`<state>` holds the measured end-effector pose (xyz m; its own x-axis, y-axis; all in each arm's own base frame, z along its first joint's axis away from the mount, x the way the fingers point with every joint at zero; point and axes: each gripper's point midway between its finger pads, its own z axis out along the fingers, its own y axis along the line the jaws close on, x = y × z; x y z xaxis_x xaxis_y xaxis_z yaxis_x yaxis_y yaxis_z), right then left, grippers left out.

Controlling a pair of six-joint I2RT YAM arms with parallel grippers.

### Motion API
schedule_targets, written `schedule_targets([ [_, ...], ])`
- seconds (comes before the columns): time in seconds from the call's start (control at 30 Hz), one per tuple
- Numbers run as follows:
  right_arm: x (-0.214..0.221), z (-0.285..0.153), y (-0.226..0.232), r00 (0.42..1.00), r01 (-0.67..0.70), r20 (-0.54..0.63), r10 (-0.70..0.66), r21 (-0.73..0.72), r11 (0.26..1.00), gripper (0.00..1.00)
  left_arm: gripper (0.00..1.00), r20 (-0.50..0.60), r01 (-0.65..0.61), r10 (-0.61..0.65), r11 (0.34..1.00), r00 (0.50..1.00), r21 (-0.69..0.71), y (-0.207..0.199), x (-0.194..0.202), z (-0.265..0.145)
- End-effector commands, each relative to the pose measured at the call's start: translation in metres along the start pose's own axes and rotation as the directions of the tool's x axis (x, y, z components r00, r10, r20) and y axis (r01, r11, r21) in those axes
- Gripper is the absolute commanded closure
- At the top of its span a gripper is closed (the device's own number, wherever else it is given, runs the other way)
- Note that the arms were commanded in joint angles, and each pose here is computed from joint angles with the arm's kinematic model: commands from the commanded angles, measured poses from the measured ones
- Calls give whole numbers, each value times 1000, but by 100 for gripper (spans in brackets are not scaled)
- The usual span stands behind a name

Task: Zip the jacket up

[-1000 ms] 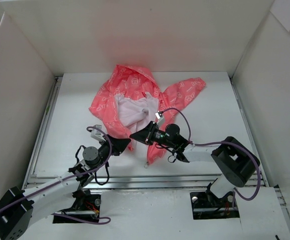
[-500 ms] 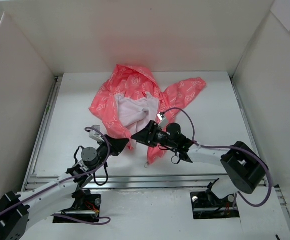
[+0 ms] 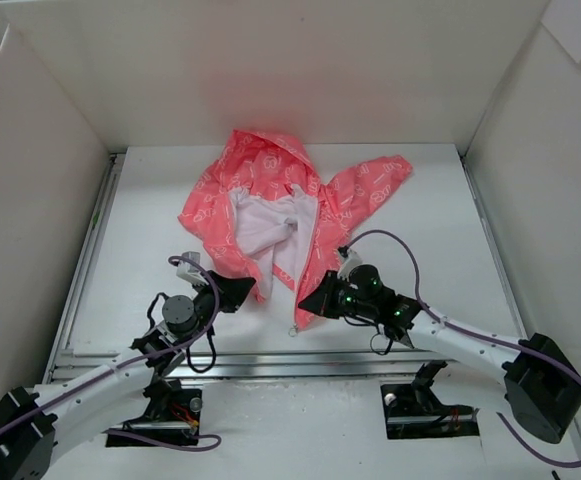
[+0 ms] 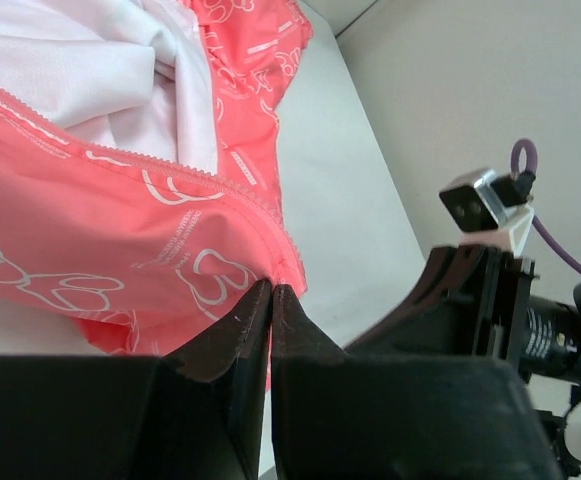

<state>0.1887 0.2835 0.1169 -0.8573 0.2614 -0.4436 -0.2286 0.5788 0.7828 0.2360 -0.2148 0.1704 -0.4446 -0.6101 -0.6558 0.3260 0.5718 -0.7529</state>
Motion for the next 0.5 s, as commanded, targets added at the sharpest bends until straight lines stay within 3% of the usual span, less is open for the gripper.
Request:
schedule_targets([
  [0.0, 20, -16, -20, 999, 30, -41, -26, 87, 996, 100, 100, 76, -39, 36, 998, 996, 39, -20, -26, 9],
  [0.23, 39, -18, -51, 998, -2, -65, 14, 182, 983, 100, 100, 40, -111, 110, 993, 993, 27, -24, -20, 13],
  [0.37, 47, 0, -46, 995, -19, -99, 32, 133, 991, 97, 100, 24, -120, 119, 992, 993, 35, -27, -19, 13],
  [0.47, 49, 10, -50, 993, -22, -110, 38, 143, 989, 60, 100, 8, -124, 124, 992, 992, 37, -26, -14, 11],
])
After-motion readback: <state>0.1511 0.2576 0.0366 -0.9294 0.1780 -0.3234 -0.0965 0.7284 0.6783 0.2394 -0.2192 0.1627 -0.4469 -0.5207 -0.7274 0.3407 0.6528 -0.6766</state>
